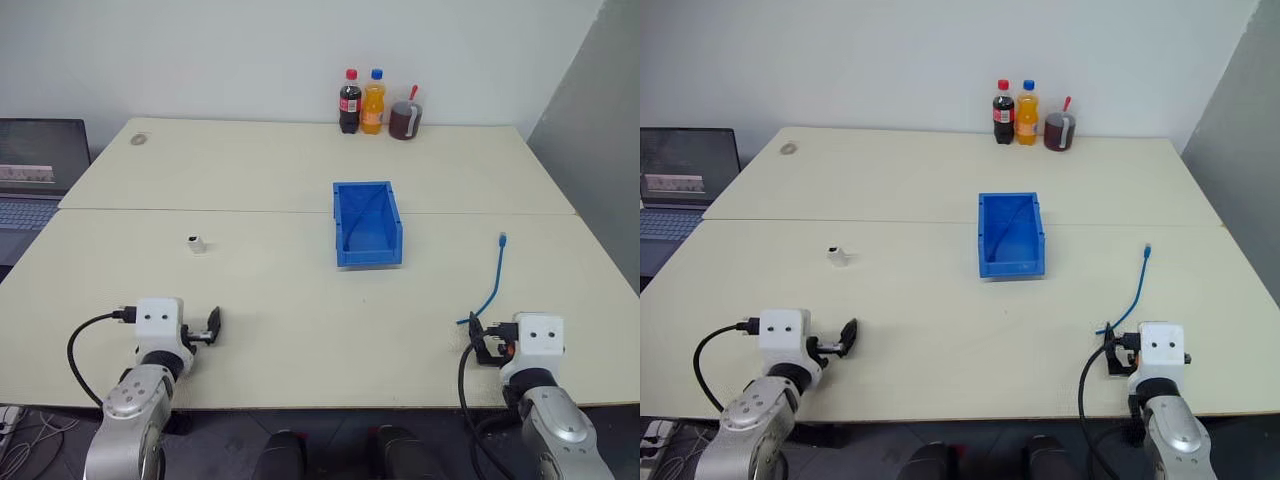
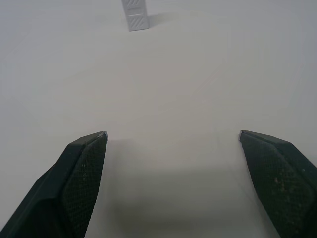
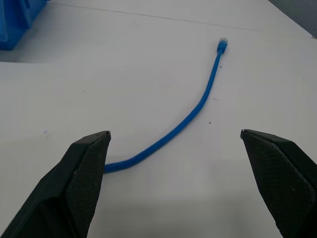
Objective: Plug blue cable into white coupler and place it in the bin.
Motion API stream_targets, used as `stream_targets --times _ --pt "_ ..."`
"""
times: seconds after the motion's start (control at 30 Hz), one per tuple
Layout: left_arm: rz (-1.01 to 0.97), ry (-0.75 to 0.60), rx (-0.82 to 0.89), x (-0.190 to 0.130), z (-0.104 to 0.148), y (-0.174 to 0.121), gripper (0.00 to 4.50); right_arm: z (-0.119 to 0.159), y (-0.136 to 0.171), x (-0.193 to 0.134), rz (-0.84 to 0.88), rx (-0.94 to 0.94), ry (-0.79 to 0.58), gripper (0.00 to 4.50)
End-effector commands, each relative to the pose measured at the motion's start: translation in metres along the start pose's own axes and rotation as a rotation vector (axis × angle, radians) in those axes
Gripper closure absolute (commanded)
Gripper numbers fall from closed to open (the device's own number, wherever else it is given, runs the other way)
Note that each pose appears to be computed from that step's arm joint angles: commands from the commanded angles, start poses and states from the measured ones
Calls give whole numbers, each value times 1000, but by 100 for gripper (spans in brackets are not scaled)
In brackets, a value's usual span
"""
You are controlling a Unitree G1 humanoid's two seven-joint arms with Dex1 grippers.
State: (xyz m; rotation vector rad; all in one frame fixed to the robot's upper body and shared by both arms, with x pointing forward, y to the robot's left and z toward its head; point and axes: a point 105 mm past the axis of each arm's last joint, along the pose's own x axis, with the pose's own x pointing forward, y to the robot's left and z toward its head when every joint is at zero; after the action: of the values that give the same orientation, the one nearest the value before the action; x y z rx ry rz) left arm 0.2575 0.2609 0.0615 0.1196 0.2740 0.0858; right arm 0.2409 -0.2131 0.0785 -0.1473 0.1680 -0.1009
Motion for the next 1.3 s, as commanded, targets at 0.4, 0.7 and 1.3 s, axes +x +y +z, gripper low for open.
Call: stream_targets --times 0.4,0.7,1.3 --pt "-23 -41 -23 -5 13 -21 2 6 2 3 -19 1 -43 2" --pt "-70 -52 -10 -3 18 -28 2 5 -1 -1 -34 -6 -41 2" --pt "-981 -309 310 16 136 -154 2 50 -62 73 -120 34 -24 2"
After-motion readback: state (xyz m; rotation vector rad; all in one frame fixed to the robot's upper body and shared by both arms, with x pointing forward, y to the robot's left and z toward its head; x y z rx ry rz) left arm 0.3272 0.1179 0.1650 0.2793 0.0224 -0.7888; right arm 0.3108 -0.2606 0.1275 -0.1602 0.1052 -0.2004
